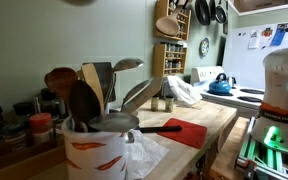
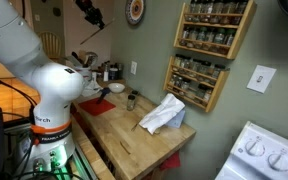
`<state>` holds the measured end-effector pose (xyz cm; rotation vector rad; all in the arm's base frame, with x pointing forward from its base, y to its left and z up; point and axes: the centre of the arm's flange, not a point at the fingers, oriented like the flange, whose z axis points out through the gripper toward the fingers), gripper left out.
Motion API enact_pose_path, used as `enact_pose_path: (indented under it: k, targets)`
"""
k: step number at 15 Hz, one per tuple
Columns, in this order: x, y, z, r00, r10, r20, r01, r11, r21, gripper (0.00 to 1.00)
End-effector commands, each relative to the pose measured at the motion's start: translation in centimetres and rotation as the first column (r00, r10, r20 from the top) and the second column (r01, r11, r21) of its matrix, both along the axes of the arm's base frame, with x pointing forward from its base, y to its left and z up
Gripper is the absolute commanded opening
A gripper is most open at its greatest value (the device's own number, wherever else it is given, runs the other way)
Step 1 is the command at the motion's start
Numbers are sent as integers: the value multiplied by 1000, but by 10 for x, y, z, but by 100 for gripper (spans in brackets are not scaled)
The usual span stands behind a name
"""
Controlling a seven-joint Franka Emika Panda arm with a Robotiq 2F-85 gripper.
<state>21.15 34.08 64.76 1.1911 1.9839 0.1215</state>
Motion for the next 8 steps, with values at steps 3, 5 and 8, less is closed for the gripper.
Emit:
enact_pose_path:
  k: [3,5,8]
  targets:
    - [1,70,10,1000,-6,-18,4,996,-87,7]
    - [-9,48,4,1000,6,-13,-7,997,-72,26]
    - [1,58,2,999,11,-31,-14,998,-66,26]
